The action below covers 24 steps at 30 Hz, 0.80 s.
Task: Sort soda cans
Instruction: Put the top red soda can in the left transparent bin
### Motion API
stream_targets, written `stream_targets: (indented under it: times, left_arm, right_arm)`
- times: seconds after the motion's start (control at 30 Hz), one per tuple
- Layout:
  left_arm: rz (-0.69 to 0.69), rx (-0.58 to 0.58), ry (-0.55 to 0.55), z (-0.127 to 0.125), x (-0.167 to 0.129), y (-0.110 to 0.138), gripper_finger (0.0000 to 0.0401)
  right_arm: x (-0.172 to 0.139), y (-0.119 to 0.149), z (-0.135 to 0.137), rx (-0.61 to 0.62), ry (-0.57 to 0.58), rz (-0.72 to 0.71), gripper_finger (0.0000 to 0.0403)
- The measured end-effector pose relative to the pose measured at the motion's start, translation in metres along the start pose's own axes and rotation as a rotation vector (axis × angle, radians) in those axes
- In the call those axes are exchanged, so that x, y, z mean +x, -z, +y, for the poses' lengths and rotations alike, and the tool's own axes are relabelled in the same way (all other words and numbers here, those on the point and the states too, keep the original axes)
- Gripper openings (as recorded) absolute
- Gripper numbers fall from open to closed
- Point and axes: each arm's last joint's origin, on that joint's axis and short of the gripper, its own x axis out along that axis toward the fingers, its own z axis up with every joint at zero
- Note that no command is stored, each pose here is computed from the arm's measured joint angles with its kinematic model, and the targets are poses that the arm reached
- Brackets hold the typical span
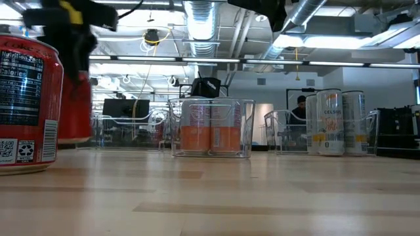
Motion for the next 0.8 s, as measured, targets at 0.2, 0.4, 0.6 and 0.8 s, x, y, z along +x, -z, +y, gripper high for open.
stream_targets:
  times: [0.2,0.4,0.6,0.8]
  left_arm:
    - [-0.073,-0.054,-0.034,0.029,-0.017,-0.025,0.0263]
    - [-0.163,-0.119,-0.113,0.069,-0.035,-0.049,0.0263]
    - [-0.286,-0.223,-0.183,0.122,-0.033,-0.071,0.0263]
    - [-0.382,-0.325,-0.14,0.177,-0.021,-0.079,0.0263]
  right_arm:
    - [0.0,0.007,-0.002,0.039,0.019,0.066,0.0235]
    - [-0.001,0.008,0.0,0.056,0.015,0.079,0.0235]
    - [-0.003,0.009,0.008,0.062,-0.013,0.077,0.0235]
    - [-0.006,0.012,0.015,0.048,-0.035,0.089,0.0235]
